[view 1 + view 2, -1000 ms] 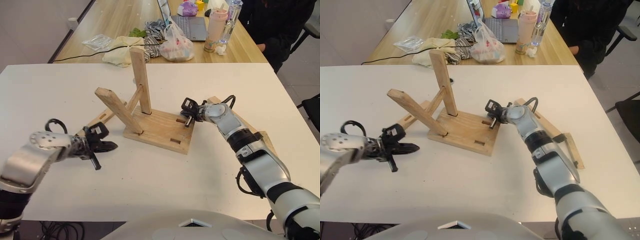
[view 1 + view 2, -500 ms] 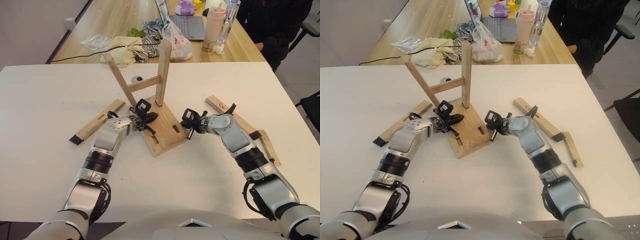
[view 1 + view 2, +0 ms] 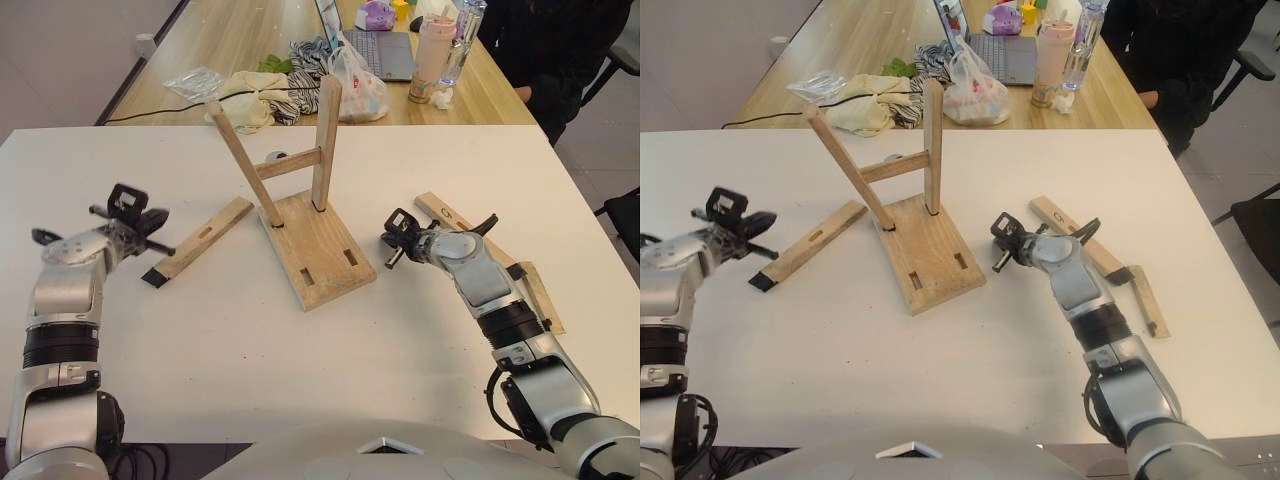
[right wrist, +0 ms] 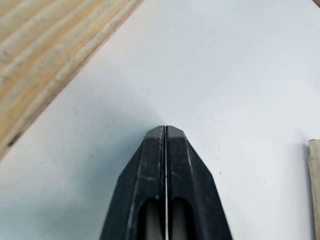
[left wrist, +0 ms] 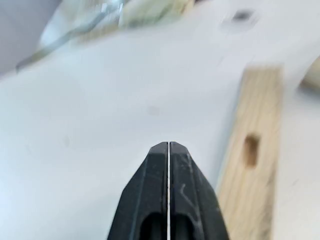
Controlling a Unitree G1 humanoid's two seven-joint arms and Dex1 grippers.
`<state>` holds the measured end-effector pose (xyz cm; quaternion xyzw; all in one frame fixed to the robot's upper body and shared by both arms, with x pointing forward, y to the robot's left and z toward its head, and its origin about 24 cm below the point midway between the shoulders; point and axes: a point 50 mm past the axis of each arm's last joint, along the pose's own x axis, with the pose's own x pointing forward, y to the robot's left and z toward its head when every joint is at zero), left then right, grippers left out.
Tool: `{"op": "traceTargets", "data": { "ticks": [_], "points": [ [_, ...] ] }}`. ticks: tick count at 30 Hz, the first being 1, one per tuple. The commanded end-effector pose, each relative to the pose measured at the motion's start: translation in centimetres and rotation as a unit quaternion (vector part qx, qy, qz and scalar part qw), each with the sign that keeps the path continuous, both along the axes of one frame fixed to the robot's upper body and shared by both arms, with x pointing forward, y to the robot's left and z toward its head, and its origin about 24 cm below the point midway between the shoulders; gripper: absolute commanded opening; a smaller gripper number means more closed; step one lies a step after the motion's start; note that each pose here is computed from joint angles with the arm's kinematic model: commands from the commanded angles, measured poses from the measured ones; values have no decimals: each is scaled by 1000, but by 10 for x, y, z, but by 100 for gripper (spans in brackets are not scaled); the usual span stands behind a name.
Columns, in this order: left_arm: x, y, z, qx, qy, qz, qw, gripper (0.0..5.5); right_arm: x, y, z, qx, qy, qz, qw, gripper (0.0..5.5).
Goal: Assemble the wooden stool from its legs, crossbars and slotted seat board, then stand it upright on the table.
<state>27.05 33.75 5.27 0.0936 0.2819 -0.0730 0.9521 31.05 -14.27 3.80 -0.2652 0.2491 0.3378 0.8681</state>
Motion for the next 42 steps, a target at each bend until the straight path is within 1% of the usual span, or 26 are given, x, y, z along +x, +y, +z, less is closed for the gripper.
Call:
{"op": "traceTargets", "data": {
  "ticks": [1, 4, 8, 12, 15, 17, 18, 21, 22, 24, 26, 28, 32, 34, 36, 39, 42],
  "points": [
    [-15, -6, -31, -36, 62, -6, 997, 0, -1, -6, -6, -8, 16, -8, 1000, 1],
    [-25, -12, -31, -45, 97, -23, 994, 0, -4, -6, -9, -8, 19, -6, 1000, 1],
    [-31, -19, -12, -41, 93, -38, 994, 0, -4, -6, -9, -9, 18, -5, 1000, 1],
    [-29, -43, 8, -65, 88, -87, 990, 0, -5, -6, -10, -8, 19, -7, 1000, 1],
    [-22, -52, 22, -46, 73, -104, 991, 0, -6, -3, -11, -10, 19, -2, 1000, 1],
    [-7, -55, 41, -20, 24, -94, 995, 0, -5, -1, -11, -10, 19, 2, 1000, 1],
    [-1, -61, 50, -22, 2, -101, 995, 0, -5, 1, -11, -10, 18, 4, 1000, 1],
    [7, -99, 64, -70, -25, -165, 983, 0, -6, 6, -10, -6, 17, 12, 1000, 1],
    [8, -114, 61, -92, -18, -185, 978, 0, -6, 8, -9, -4, 16, 14, 1000, 1],
    [8, -132, 44, -100, 10, -204, 974, 0, -6, 14, -9, -1, 14, 21, 1000, 1],
    [4, -141, 16, -77, 52, -209, 973, 0, -5, 27, -7, 0, 6, 42, 999, 1],
    [2, -141, -3, -53, 78, -209, 973, 0, -4, 38, -5, 3, 0, 56, 998, 1],
    [6, -152, -12, -72, 83, -226, 968, 0, -5, 51, -1, 11, -5, 71, 997, 1],
    [12, -165, -16, -90, 77, -233, 965, 0, -9, 56, -2, 16, 1, 83, 996, 1],
    [21, -183, -23, -111, 74, -239, 962, 0, -12, 59, -1, 20, 7, 97, 995, 1],
    [29, -203, -32, -122, 71, -248, 958, 0, -12, 54, 1, 14, 8, 95, 995, 1],
    [32, -213, -36, -124, 65, -250, 958, 0, -12, 47, 1, 8, 10, 88, 996, 1]
  ]
}}
